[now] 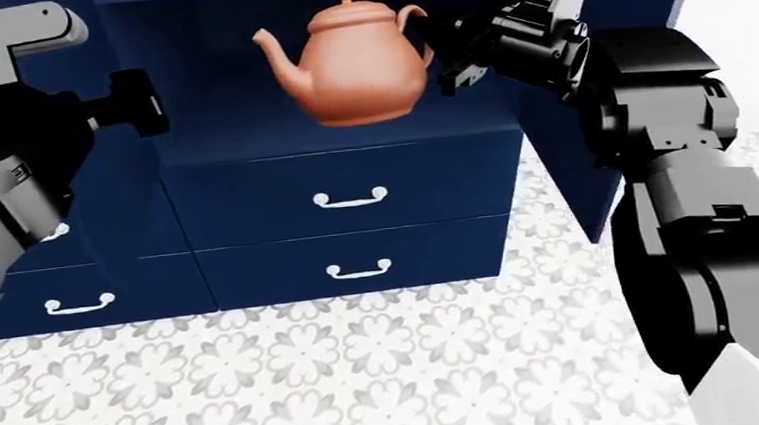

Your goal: Pick the teapot from the counter and place it in the cabinet.

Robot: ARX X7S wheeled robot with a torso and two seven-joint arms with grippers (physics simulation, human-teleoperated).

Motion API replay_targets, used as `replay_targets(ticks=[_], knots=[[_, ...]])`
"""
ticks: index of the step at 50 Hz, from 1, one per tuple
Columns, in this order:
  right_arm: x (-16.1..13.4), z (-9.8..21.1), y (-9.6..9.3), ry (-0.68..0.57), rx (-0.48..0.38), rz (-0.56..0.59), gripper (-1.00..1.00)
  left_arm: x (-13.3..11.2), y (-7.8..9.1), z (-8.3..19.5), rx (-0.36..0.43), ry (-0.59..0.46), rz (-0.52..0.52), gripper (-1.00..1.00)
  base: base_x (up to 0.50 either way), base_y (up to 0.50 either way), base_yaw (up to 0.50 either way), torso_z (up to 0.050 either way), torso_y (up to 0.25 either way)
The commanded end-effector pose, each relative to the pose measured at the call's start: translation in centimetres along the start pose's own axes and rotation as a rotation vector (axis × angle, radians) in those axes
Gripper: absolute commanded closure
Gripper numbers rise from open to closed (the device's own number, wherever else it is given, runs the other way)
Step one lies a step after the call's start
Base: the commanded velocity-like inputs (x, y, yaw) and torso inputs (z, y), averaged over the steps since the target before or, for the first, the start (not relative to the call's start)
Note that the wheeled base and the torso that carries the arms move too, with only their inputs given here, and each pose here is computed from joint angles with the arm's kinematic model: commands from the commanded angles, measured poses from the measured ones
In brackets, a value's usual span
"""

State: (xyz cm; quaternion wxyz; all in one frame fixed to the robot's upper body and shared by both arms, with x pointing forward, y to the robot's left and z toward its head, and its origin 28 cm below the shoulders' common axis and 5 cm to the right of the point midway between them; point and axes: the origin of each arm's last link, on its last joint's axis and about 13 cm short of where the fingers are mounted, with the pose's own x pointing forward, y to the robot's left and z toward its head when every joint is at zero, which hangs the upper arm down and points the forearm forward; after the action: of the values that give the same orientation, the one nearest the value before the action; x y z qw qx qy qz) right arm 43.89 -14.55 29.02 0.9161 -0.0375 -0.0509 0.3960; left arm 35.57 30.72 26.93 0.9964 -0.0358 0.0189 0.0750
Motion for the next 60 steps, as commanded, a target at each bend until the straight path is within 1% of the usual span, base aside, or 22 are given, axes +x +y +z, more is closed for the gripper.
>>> replay_targets(ticks=[1,16,22,33,43,60], knots=[[-0.02,0.20,-0.05,-0.022,0.005,-0.004,1.00,-0.08,-0.02,-0.03,-0.001,0.000,-0.002,-1.00,0.18,-0.26,0.00,0.000,0.000],[0.02,0.15,-0.04,-0.022,-0.009,0.000,1.00,-0.05,-0.01,-0.03,-0.001,0.000,-0.002,-1.00,0.22,-0.02,0.00,0.000,0.001],[-0.02,0.14,-0.04,-0.019,0.004,-0.004,1.00,-0.11,-0.02,-0.05,-0.001,0.001,-0.001,-1.00,0.26,-0.06,0.00,0.000,0.000],[0.02,0.18,-0.01,-0.019,0.004,-0.002,1.00,0.24,-0.02,0.05,-0.002,0.001,0.000,-1.00,0.14,-0.44,0.00,0.000,0.001],[0.05,0.21,-0.03,-0.021,-0.015,0.003,1.00,0.07,0.01,0.04,-0.002,0.000,0.000,-1.00,0.25,0.00,0.00,0.000,0.000],[0.03,0.12,-0.03,-0.020,-0.008,-0.003,1.00,0.18,-0.05,-0.01,-0.002,0.002,-0.001,-1.00,0.32,0.03,0.00,0.000,0.001]])
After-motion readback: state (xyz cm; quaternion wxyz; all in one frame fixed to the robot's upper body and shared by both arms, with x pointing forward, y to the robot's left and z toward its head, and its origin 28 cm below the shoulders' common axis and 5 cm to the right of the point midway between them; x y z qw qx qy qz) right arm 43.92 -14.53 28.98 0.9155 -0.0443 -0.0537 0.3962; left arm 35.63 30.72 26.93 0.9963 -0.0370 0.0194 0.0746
